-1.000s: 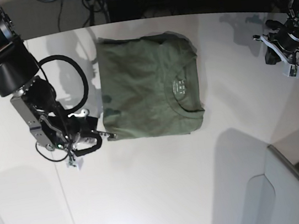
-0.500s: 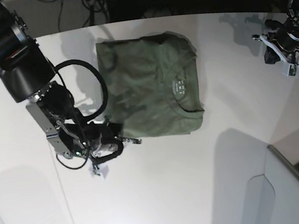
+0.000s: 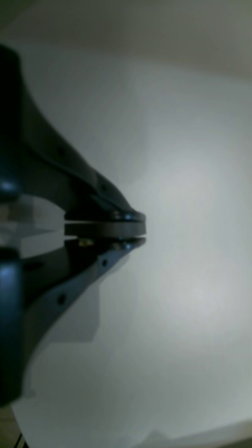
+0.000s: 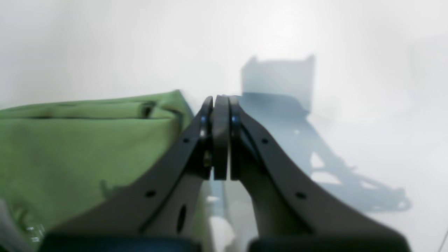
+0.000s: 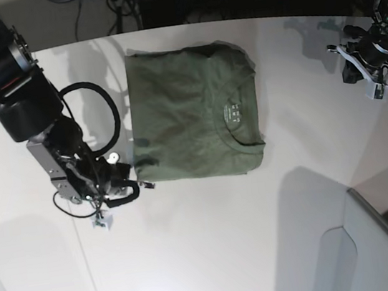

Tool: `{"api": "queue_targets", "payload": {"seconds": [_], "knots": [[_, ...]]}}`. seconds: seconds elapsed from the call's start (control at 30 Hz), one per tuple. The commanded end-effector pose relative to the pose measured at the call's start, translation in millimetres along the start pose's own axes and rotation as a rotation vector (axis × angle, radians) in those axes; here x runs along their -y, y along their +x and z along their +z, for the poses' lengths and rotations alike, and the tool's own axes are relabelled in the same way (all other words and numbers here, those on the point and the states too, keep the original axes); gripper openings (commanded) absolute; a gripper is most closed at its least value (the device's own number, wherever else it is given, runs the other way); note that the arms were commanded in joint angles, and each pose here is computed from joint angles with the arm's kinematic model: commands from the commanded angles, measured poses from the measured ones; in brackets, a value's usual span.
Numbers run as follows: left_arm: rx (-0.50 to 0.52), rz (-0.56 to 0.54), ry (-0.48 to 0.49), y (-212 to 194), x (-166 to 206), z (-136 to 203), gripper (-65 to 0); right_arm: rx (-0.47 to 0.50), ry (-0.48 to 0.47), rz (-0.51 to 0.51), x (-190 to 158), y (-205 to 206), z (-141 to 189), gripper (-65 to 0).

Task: Layout the t-shirt on the table in an organized manner, then fold the t-shirt properly
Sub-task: 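Pat the shirt's side edge straight with the right gripper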

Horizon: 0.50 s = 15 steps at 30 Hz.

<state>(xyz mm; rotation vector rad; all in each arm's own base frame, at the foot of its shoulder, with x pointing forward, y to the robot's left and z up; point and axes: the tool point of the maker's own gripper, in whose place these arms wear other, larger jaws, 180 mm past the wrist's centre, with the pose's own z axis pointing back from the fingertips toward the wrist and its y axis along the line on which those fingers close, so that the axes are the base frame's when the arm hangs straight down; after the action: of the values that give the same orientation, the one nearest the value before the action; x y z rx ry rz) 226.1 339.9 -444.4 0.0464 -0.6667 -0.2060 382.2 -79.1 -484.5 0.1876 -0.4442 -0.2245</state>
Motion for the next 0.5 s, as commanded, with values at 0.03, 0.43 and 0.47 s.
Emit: {"api": "queue_targets", "payload": {"seconds": [0.03, 0.43, 0.47], "knots": [[0.033, -0.011, 0.013, 12, -8, 3, -65.0, 0.101, 0.017, 0.040, -12, 37, 13, -65.0], [0.007, 0.017, 0.016, 0, -12, 1, -65.0, -0.071, 0.232, 0.000, -76, -18, 36, -65.0], [0.007, 0.016, 0.015, 0, -11, 0, -65.0, -0.067, 0.216, -0.004, -72, -19, 30, -65.0]]}}
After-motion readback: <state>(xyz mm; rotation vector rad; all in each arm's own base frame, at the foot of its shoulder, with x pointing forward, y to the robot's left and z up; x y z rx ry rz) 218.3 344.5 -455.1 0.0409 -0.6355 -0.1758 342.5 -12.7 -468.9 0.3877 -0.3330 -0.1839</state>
